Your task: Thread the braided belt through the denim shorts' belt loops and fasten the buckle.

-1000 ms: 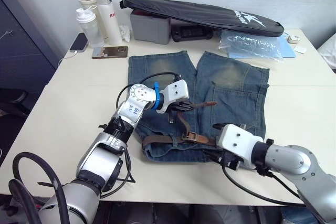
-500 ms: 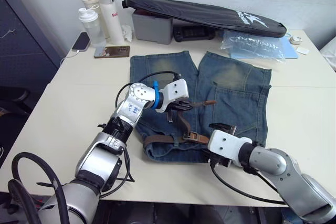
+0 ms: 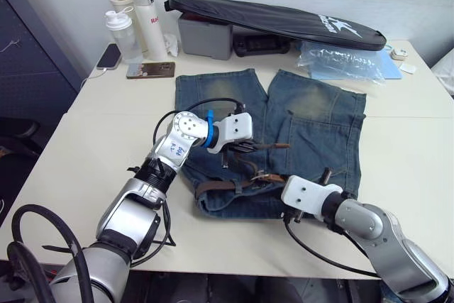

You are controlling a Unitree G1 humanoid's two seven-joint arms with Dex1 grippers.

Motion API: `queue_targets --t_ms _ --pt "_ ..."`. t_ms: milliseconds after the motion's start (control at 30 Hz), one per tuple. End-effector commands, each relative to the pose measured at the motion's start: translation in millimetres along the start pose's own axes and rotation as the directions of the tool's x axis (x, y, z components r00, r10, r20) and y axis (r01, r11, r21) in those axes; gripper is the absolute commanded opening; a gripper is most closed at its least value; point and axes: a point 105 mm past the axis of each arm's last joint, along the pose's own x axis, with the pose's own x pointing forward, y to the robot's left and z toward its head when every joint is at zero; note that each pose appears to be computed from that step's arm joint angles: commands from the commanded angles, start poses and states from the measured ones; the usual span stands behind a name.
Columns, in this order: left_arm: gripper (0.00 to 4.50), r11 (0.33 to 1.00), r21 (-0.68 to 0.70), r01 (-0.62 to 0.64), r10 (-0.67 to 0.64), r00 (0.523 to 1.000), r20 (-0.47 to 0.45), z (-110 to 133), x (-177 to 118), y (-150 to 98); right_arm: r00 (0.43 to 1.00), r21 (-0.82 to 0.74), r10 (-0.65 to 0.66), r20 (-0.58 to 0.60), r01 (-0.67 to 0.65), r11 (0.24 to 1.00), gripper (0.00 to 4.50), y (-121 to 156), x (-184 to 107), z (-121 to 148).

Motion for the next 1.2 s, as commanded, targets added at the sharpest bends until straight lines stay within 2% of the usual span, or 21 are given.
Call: queue_targets --t_ms 33,167,233,367,433,500,600,900,1200 --pt "0.00 0.998 0.052 -0.022 0.021 0.999 0.025 12 -4 10 0.993 0.041 -0.101 0.068 0.099 0.994 0.03 -18 -6 15" --pt "0.00 0.996 0.085 -0.027 0.024 0.999 0.035 16 -7 14 0.992 0.144 -0.116 0.057 0.107 0.984 0.03 -16 -6 10" --pt "0.00 0.994 0.104 -0.020 0.019 1.000 0.015 13 -9 15 0.990 0.221 -0.130 0.051 0.116 0.968 0.03 -15 -5 9" --pt "0.00 0.988 0.151 -0.027 0.035 0.998 -0.050 6 -15 21 0.994 0.264 -0.109 0.016 0.101 0.959 0.03 -9 -4 3" --pt "0.00 0.990 0.135 -0.045 0.052 0.997 -0.053 5 -17 24 0.994 0.270 -0.105 0.007 0.099 0.958 0.03 -8 -4 1" --pt "0.00 0.997 0.062 -0.040 0.043 0.998 -0.048 3 -19 23 0.995 0.270 -0.096 0.001 0.092 0.958 0.03 -7 -3 1" --pt "0.00 0.998 0.047 -0.030 0.033 0.998 -0.053 3 -21 21 0.996 0.269 -0.093 0.000 0.090 0.959 0.03 -6 -3 1" --pt "0.00 0.988 0.152 0.010 0.003 0.996 -0.085 3 -36 14 0.997 0.243 -0.076 -0.003 0.074 0.967 0.03 -5 -2 1" --pt "0.00 0.934 0.332 0.131 -0.086 0.985 -0.148 -2 -39 0 0.997 0.216 -0.083 0.005 0.080 0.973 0.03 -10 -2 3"
